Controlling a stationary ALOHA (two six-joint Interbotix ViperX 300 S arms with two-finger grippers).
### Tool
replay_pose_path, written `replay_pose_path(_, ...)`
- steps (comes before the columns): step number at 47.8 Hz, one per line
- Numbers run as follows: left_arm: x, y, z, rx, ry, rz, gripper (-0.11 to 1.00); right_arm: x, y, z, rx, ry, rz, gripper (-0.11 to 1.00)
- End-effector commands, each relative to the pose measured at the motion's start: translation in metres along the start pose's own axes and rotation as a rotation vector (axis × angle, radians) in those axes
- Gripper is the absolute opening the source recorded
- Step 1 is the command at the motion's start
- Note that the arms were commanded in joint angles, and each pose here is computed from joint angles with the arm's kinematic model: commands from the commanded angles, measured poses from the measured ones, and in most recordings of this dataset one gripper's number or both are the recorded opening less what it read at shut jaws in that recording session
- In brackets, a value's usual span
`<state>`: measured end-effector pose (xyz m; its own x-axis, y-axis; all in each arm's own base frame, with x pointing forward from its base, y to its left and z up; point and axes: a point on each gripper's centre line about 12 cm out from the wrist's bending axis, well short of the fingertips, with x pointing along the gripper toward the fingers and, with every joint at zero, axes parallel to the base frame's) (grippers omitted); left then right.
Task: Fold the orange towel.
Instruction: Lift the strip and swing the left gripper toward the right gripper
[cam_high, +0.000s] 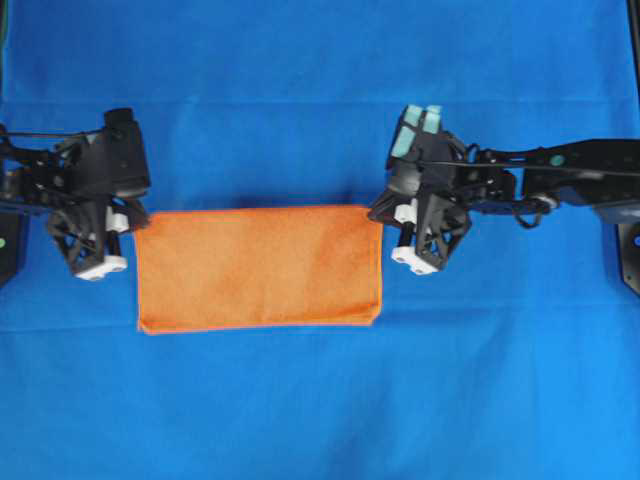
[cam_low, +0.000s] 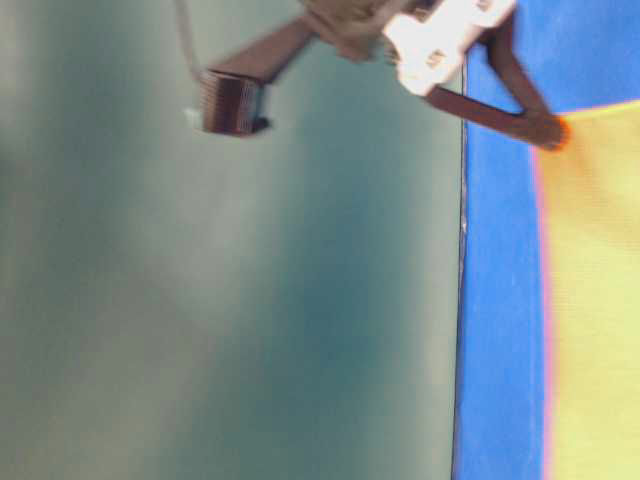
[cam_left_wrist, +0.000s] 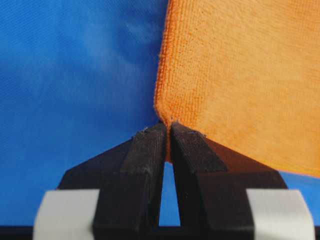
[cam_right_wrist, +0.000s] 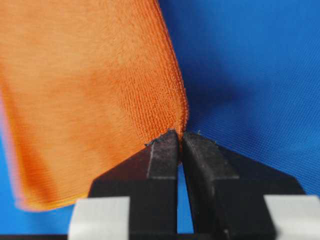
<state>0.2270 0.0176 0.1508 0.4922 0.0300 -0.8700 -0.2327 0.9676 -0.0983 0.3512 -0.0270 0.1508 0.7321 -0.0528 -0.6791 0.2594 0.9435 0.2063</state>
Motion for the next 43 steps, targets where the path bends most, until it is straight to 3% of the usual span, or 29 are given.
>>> replay_pose_path(1, -0.025, -0.002, 0.013, -0.004, -0.065, -0.012, 0.03, -0.020, 0.010, 0.015, -0.012, -0.053, 0.030, 0.04)
replay_pose_path(13, -0.069, -0.010, 0.018, 0.019, -0.221, -0.059, 0.03, -0.053, 0.027, 0.031, -0.034, -0.127, 0.085, 0.04)
replay_pose_path(26, -0.071, -0.011, 0.017, 0.004, -0.234, -0.067, 0.03, -0.061, 0.022, 0.034, -0.025, -0.160, 0.081, 0.04)
replay_pose_path(32, -0.066, -0.016, 0.024, 0.017, -0.251, -0.081, 0.03, -0.060, 0.010, 0.038, -0.002, -0.167, 0.050, 0.04)
replay_pose_path(43, -0.057, -0.047, 0.045, 0.098, -0.363, -0.172, 0.03, -0.063, -0.032, 0.053, 0.037, -0.205, -0.053, 0.04)
